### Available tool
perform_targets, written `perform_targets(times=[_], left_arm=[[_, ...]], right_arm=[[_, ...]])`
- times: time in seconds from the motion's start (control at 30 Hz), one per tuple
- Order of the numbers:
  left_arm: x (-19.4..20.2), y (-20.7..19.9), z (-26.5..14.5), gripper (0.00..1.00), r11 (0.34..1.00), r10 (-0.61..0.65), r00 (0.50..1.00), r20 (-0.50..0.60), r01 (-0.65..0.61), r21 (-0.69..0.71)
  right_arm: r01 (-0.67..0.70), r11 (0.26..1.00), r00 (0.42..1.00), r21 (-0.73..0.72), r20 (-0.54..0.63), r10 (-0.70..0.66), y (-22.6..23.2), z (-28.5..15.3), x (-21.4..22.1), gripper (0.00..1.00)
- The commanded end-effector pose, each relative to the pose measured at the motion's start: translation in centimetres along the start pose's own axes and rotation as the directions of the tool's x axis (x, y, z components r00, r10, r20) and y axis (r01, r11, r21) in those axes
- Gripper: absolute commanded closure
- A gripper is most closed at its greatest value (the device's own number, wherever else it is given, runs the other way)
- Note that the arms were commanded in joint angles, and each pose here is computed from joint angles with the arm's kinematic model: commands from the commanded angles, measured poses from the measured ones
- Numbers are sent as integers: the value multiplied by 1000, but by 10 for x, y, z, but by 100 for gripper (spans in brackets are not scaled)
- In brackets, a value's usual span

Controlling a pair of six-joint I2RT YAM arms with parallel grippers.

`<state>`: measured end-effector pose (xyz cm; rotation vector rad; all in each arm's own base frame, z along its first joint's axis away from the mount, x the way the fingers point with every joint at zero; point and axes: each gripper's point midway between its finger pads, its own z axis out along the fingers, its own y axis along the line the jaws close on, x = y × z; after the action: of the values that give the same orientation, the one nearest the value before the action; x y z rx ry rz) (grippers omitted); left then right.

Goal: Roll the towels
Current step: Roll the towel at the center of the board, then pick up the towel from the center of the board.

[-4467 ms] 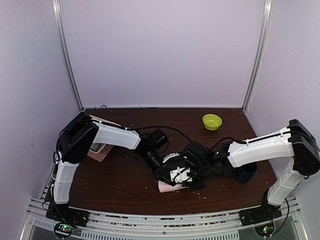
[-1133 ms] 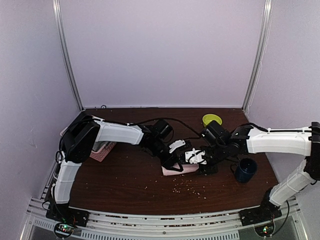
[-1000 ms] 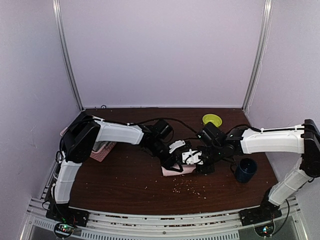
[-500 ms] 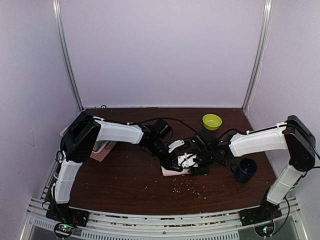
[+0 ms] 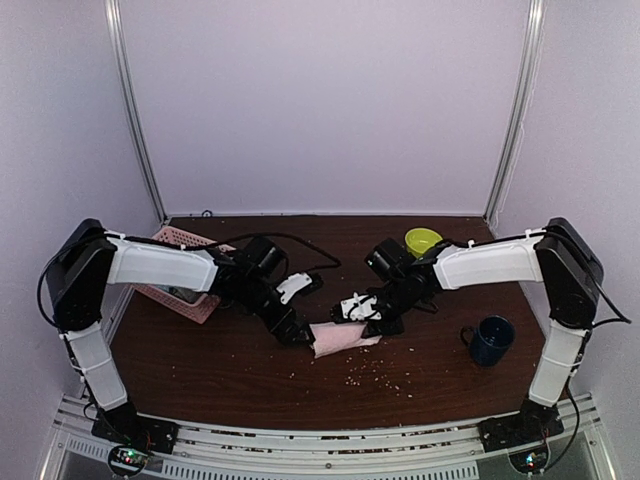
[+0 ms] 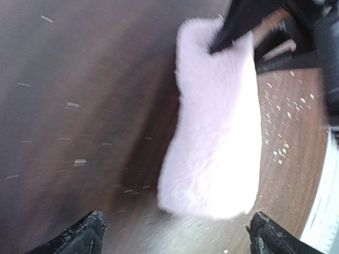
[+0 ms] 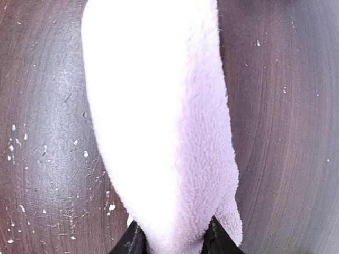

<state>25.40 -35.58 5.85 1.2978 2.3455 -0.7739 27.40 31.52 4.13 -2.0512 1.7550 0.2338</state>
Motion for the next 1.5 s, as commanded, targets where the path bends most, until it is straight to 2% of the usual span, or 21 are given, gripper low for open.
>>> perform_targets(times=[0.0,0.17,0.23,0.27,0.3,0.4,0.43,0.47,0.5,0.53,0.6,0.63,0.73,0.8,0.87,1.0,1.07,1.2,1.47], left_arm=[[-27,30,-41,2,963,8,993,114,23,-268],[-55,42,-108,2,882,97,940,327,71,-465],[-70,31,-139,2,869,192,887,420,45,-492],[-82,25,-157,2,861,246,842,481,38,-507],[-87,27,-173,2,840,267,805,530,76,-538],[-86,53,-216,2,747,186,693,697,361,-559],[-90,50,-218,3,754,215,682,699,339,-563],[-97,40,-215,9,781,275,689,670,246,-574],[-105,23,-206,21,816,346,695,631,110,-568],[-111,5,-195,27,842,396,695,600,-13,-540],[-114,-20,-175,33,845,446,711,545,-132,-519],[-113,-35,-164,35,822,499,707,502,-203,-532],[-94,-83,-118,37,704,676,654,339,-436,-561],[-80,-98,-85,38,664,719,652,241,-540,-518],[-73,-102,-60,40,653,727,666,168,-594,-469],[-59,-101,-24,39,622,747,662,62,-663,-416],[-52,-93,-9,36,605,752,659,11,-683,-410],[-36,-73,23,35,563,755,647,-109,-724,-398],[-30,-42,42,36,444,766,602,-224,-748,-493]], right_arm=[[-122,952,980,-281,-186,70,60,14,48,67],[-203,899,969,-388,-208,129,58,19,40,68],[-241,868,962,-435,-223,155,57,19,36,68],[-255,851,960,-460,-226,166,57,16,32,68],[-284,819,952,-499,-249,179,62,13,31,68],[-347,766,933,-542,-282,223,59,5,19,68],[-366,750,926,-550,-293,237,58,4,16,68],[-384,740,919,-552,-305,250,56,5,14,68],[-400,733,912,-550,-316,260,53,7,13,68],[-418,727,904,-544,-328,275,51,10,14,68],[-445,716,891,-537,-345,295,46,17,14,68],[-460,706,884,-539,-357,303,44,21,15,68],[-491,682,868,-542,-370,331,33,32,15,68],[-537,661,842,-524,-384,379,24,41,15,68],[-555,654,830,-514,-389,399,18,47,17,68],[-570,647,820,-507,-406,403,18,54,23,68],[-572,646,818,-505,-410,404,18,55,24,68],[-580,634,813,-512,-410,413,18,57,26,68],[-576,627,817,-524,-397,419,18,54,22,68]])
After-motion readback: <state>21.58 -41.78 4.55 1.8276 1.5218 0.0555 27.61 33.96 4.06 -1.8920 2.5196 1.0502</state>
